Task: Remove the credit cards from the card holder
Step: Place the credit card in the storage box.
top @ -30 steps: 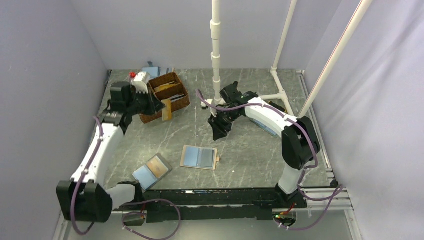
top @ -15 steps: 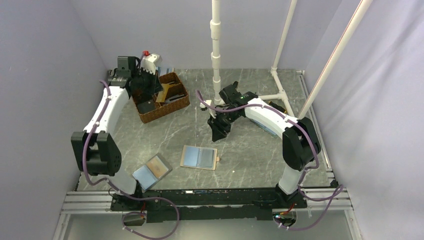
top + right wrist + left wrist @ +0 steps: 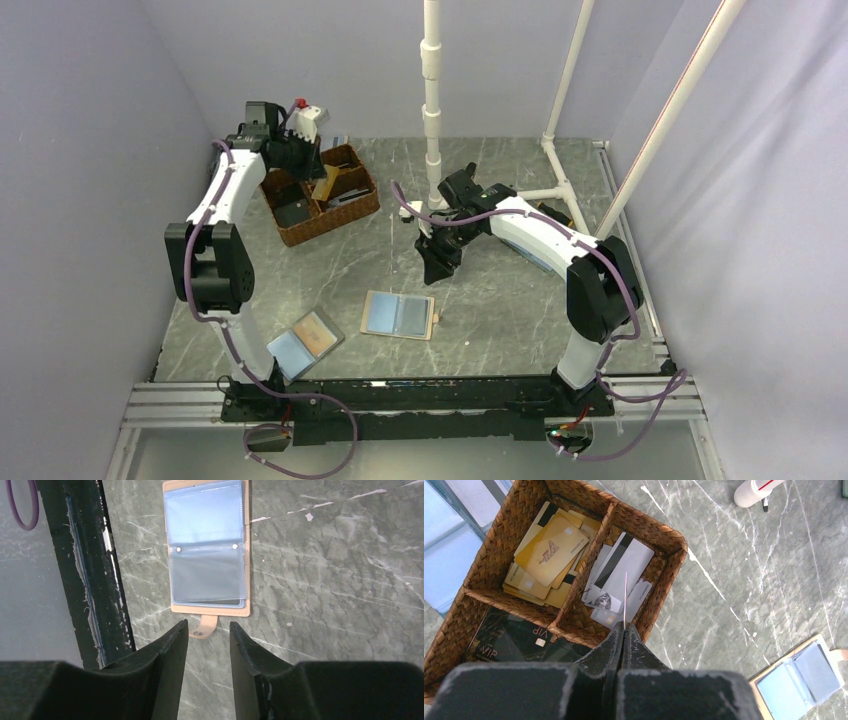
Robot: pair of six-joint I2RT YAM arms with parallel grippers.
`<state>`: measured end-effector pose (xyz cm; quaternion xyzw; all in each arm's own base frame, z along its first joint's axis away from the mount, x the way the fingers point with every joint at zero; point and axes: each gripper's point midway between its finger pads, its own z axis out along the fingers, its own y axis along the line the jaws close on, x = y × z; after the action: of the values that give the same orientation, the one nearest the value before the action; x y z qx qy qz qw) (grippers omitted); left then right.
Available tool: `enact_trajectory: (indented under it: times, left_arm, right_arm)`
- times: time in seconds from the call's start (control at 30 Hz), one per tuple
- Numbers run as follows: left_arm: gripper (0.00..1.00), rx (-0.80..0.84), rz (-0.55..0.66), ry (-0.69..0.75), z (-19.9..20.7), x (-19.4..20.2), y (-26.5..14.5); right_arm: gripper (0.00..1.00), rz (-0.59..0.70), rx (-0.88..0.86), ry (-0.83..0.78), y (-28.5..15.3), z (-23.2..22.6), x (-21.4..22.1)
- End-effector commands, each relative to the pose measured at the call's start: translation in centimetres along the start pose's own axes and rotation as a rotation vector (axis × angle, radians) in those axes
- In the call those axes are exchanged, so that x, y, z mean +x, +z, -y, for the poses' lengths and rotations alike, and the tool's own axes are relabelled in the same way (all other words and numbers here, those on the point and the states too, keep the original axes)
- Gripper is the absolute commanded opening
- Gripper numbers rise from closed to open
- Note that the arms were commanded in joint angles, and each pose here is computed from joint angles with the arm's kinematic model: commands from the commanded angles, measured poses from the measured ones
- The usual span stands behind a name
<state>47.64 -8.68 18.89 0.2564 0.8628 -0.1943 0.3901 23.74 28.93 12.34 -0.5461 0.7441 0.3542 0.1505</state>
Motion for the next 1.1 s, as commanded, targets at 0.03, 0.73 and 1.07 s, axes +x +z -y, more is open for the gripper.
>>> enact_trajectory:
  times: [0.03, 0.73, 1.07]
  left_arm:
    - [0.0, 0.051, 0.028, 0.032, -0.2, -1.2, 0.4]
    - [0.0, -0.057, 0.194, 0.002, -5.4, -4.8, -2.5]
    - [0.0, -0.025, 0.158, 0.079, -7.3, -6.2, -1.3]
  right_arm:
    - [0.38, 0.031, -0.026, -0.044, -0.7, -1.0, -1.0]
    - [0.37, 0.02, -0.073, -0.086, -0.5, -1.6, -0.4]
    - [0.39, -0.024, -0.06, -0.239, -1.8, -3.3, 3.0]
